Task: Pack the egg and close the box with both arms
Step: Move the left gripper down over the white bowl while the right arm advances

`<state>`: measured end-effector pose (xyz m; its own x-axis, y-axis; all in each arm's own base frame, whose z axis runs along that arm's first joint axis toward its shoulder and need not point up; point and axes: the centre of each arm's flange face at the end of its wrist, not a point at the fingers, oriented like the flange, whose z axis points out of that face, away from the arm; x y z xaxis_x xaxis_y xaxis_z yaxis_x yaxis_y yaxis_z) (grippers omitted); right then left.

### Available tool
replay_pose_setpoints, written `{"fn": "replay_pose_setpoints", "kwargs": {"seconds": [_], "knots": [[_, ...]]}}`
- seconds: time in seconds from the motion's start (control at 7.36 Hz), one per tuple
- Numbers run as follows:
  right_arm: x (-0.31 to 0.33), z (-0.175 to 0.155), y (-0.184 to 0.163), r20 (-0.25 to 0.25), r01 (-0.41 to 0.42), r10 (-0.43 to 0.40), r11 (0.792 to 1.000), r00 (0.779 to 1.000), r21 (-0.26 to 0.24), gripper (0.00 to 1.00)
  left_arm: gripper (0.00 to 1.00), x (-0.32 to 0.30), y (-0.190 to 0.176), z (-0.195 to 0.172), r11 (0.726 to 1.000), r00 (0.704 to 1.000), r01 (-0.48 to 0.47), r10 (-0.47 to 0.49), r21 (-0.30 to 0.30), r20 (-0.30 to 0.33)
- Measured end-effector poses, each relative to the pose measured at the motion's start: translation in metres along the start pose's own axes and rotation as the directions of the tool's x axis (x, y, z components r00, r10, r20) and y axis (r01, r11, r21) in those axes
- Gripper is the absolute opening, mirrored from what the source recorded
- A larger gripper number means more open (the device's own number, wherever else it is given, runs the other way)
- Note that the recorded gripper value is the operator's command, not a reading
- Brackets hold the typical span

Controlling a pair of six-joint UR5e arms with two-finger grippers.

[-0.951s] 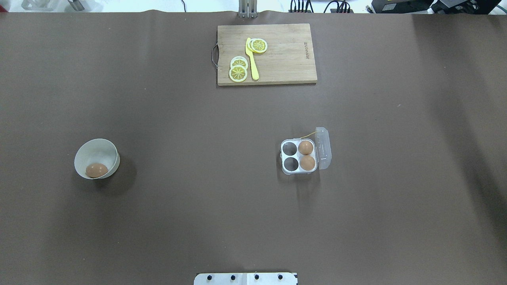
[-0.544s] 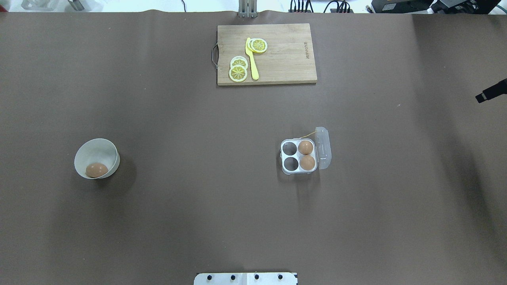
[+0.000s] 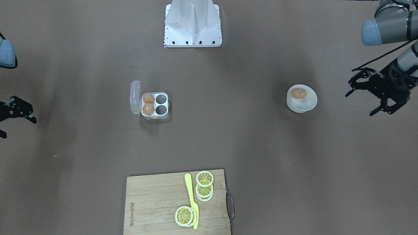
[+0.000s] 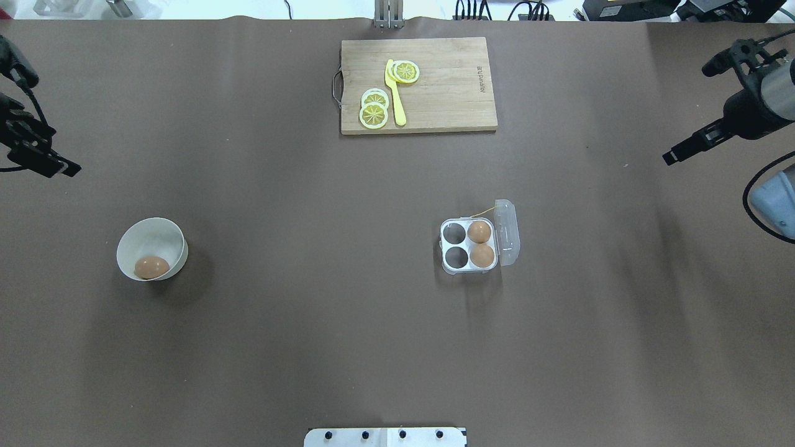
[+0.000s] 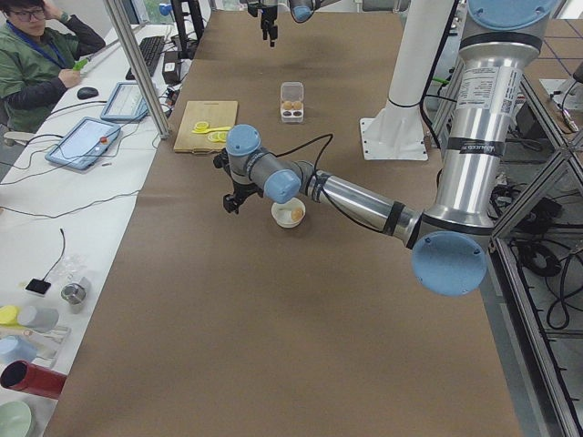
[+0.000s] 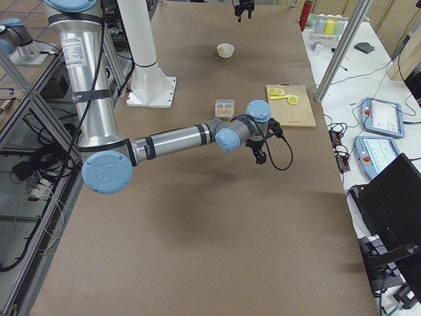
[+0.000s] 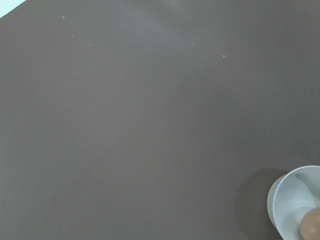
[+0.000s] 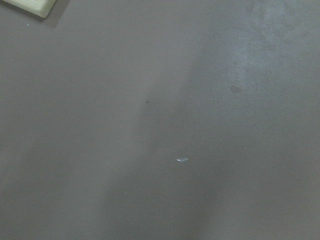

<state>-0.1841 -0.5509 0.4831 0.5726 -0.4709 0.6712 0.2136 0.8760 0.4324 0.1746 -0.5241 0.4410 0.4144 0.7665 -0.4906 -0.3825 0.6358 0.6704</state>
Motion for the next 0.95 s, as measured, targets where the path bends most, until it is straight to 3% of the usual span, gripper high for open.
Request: {"fn": "replay_pose_setpoints", "kwargs": {"seconds": [0.14,0.27,0.54,0.95], "knots": [[-0.019,0.003,-0.009,0.006,0.007,-0.007,1.0,1.0,0.006,1.0,0.96,0.02,-0.014,0.015,0.999,0.999,-0.042,0.041,-0.008,-0.029],[-0.033,0.005,-0.013,0.006,0.008,-0.008,1.0,1.0,0.01,1.0,0.87,0.037,-0.025,0.031,0.997,0.996,-0.075,0.074,-0.017,-0.056],[-0.045,0.01,-0.016,-0.008,0.002,-0.001,1.0,1.0,0.016,1.0,0.86,0.065,-0.035,0.061,0.99,0.989,-0.133,0.13,-0.043,-0.074],[-0.047,0.013,-0.017,-0.027,0.004,-0.003,1.0,1.0,0.018,1.0,0.86,0.079,-0.009,0.09,0.983,0.983,-0.167,0.16,-0.074,-0.089]]}}
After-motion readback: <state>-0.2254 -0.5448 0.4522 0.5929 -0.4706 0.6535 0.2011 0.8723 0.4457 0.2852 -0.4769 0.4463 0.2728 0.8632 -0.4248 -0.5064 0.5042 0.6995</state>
